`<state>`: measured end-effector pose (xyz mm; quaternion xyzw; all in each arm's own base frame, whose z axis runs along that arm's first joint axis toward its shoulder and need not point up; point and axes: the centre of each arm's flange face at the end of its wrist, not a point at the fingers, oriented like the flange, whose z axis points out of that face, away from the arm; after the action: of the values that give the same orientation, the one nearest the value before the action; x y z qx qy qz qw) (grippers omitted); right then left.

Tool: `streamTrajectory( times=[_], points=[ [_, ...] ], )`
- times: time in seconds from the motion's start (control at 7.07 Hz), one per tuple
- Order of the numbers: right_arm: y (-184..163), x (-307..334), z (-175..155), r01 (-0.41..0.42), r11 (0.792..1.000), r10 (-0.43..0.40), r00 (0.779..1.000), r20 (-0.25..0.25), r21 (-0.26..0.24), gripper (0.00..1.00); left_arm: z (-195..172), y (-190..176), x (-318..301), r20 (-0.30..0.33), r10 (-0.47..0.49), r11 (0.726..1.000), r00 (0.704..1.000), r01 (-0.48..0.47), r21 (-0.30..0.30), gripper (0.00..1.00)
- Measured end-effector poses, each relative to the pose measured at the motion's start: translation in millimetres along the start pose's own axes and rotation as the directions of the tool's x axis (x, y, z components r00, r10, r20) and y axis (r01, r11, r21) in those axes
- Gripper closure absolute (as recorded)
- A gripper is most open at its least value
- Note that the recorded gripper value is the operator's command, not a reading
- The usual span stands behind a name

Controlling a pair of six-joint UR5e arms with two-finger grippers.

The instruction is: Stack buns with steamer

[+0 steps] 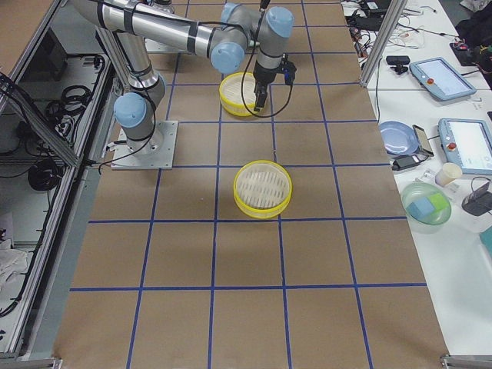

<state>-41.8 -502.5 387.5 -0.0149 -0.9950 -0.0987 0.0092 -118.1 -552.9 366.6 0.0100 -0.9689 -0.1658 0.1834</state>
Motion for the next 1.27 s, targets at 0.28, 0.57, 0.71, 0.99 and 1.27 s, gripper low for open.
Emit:
streamTrajectory(
  times=[0.28, 0.57, 0.71, 0.99, 1.27],
  points=[
    [-21.7, 101.6, 41.3, 0.033, 0.999, -0.034, 0.999, -0.021, -0.037, 0.07, 34.8, 20.1, 114.5, -0.070, 0.003, 0.999, 0.998, 0.000, 0.040, 1.00],
    [-35.1, 201.7, 93.7, 0.051, 0.998, -0.052, 0.998, -0.020, -0.020, 0.08, 98.2, 37.0, 201.0, -0.100, 0.028, 0.996, 0.995, -0.020, 0.089, 1.00],
    [-39.8, 235.6, 118.7, 0.072, 0.997, -0.073, 0.997, -0.021, -0.005, 0.21, 133.4, 43.9, 215.3, -0.100, 0.050, 0.995, 0.994, -0.041, 0.094, 1.00],
    [-46.2, 270.7, 144.5, 0.137, 0.990, -0.136, 0.989, -0.051, 0.030, 0.72, 180.9, 43.5, 210.8, -0.090, 0.059, 0.995, 0.994, -0.052, 0.084, 1.00],
    [-54.4, 291.2, 164.7, 0.198, 0.978, -0.192, 0.977, -0.089, 0.060, 1.00, 198.5, 39.4, 204.8, -0.069, 0.052, 0.997, 0.996, -0.047, 0.069, 1.00]
  ],
)
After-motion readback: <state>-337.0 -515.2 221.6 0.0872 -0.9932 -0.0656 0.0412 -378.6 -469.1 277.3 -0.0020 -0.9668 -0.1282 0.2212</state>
